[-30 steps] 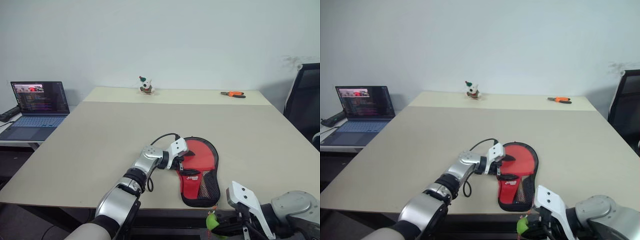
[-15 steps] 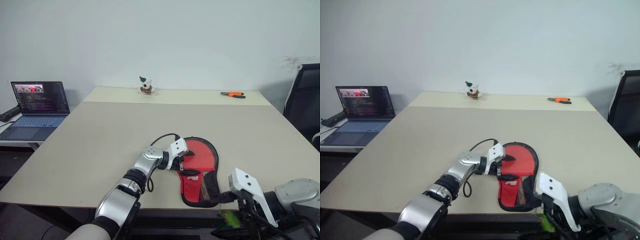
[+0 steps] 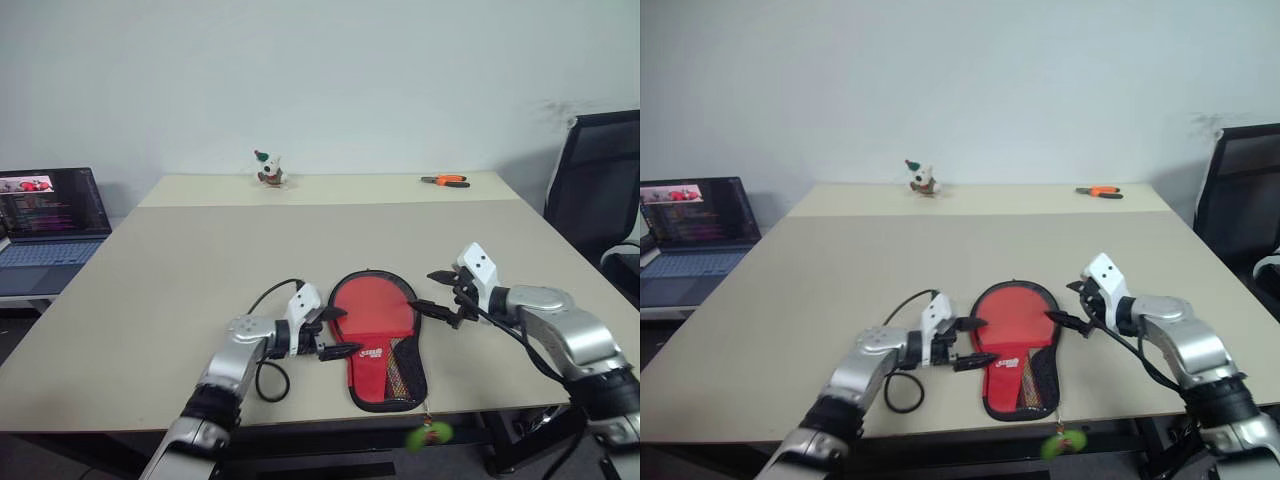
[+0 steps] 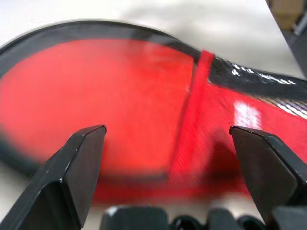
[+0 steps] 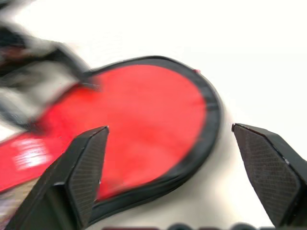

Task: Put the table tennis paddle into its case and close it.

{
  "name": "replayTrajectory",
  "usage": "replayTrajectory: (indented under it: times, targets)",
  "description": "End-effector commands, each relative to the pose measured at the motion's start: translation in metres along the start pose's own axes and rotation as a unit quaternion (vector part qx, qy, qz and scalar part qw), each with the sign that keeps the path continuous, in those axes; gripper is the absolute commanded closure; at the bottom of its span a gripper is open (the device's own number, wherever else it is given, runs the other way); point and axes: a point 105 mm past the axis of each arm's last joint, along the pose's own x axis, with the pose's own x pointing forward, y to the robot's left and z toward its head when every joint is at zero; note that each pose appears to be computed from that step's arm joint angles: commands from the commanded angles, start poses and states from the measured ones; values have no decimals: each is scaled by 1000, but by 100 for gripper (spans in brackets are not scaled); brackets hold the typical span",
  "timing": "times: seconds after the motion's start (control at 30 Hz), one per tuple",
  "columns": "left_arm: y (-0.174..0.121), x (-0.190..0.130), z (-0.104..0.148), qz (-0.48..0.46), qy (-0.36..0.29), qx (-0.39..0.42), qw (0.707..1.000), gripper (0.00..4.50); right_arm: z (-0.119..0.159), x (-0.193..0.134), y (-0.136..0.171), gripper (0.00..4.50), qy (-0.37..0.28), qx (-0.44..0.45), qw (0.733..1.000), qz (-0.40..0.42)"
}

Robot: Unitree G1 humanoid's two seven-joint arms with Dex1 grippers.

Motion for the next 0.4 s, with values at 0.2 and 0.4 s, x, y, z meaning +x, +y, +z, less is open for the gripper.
replayTrajectory:
  times: [0.2, 0.4]
  targets:
    - [1, -49, 30, 115, -34, 12, 993, 0, -9, -24, -59, 2, 5, -21, 999, -49]
    - [18, -88, 13, 219, -23, 17, 975, 0, -16, -33, -63, 2, 28, -49, 997, -57]
